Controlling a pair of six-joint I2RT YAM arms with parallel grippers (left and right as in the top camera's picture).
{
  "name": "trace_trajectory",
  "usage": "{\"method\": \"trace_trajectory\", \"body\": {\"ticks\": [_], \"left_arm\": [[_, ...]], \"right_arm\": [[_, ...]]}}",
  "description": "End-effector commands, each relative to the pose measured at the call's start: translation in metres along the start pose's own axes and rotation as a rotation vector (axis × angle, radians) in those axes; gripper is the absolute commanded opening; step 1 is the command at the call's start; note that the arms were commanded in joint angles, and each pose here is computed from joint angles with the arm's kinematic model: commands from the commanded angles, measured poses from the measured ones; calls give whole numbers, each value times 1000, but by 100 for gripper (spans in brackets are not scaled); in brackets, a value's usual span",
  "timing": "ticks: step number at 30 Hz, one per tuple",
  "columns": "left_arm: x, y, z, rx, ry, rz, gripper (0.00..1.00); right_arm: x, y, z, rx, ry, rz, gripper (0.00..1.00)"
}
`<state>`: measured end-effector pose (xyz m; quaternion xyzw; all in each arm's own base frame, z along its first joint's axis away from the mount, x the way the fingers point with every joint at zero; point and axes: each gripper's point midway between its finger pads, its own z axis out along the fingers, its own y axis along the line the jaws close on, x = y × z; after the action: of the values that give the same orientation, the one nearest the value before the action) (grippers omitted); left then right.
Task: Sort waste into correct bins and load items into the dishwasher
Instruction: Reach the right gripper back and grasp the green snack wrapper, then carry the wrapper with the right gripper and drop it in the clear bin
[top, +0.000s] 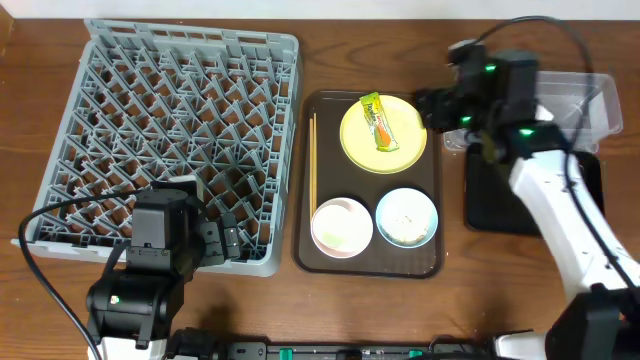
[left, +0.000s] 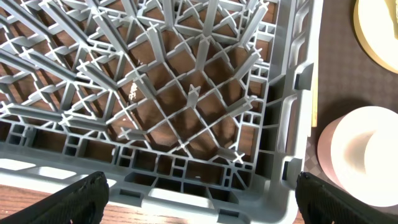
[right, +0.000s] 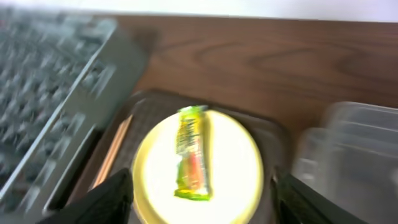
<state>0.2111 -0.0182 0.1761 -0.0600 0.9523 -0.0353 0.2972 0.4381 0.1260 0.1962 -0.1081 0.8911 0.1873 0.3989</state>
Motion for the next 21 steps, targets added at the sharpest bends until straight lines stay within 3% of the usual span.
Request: {"method": "trace_trajectory", "body": {"ticks": [1, 3, 4, 6, 15, 19, 20, 21], "left_arm": [[-8, 1, -6, -4, -27, -13, 96], [-8, 1, -6, -4, -27, -13, 96], [-8, 1, -6, -4, -27, -13, 96], [-7, 1, -6, -4, -26, -13, 96], [-7, 1, -6, -5, -23, -13, 96], [-7, 1, -6, -5, -23, -13, 96], [-7, 1, -6, -5, -23, -13, 96], [-7, 1, -6, -5, -23, -13, 96]], "right_arm": [[14, 2, 33, 86, 47, -110, 72], [19, 3, 51, 121, 49, -133, 75], [25, 5, 64, 137, 57, -150, 86], [35, 9, 82, 155, 72, -169, 93], [100, -1, 139, 260, 200, -117, 98], [129, -9, 151, 277, 271, -74, 92], [134, -10, 152, 279, 284, -70, 83], [136, -7, 152, 259, 294, -67, 63]]}}
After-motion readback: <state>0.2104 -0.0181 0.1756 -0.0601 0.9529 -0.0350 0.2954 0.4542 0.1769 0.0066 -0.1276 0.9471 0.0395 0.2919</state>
